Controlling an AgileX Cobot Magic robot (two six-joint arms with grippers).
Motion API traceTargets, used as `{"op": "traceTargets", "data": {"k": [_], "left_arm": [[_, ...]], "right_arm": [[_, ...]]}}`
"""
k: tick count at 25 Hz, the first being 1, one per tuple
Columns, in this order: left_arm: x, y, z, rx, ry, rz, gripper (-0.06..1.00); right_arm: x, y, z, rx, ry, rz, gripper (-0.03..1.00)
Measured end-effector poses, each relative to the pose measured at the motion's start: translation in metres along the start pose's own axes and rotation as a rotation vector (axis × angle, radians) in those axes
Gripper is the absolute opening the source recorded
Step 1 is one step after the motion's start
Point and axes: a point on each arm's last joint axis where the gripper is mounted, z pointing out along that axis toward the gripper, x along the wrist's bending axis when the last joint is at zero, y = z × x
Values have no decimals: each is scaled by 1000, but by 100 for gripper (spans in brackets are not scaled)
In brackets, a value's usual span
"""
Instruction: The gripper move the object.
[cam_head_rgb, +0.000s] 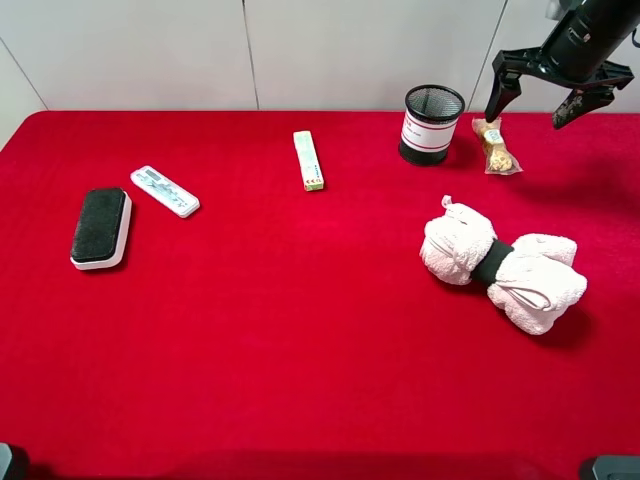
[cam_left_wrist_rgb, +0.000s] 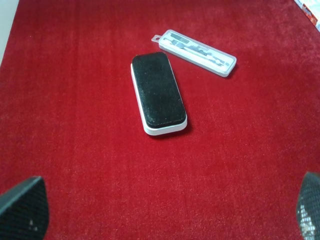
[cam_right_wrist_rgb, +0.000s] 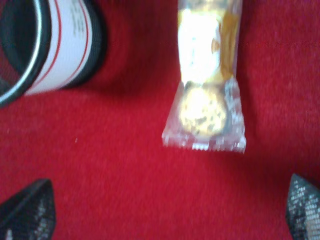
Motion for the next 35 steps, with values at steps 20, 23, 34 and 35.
{"op": "traceTargets", "data": {"k": [20,23,34,35], "left_arm": [[0,0,0,0,0,0,98],[0,0,0,0,0,0,98],[0,0,0,0,0,0,98],[0,0,0,0,0,0,98]], "right_arm": [[20,-43,-133,-122,24,-18,69],[22,-57,-150,-151,25,-22,69],[29,-127,-203,-263,35,-38,69],[30,-138,-210,-284,39,-41,69]]}}
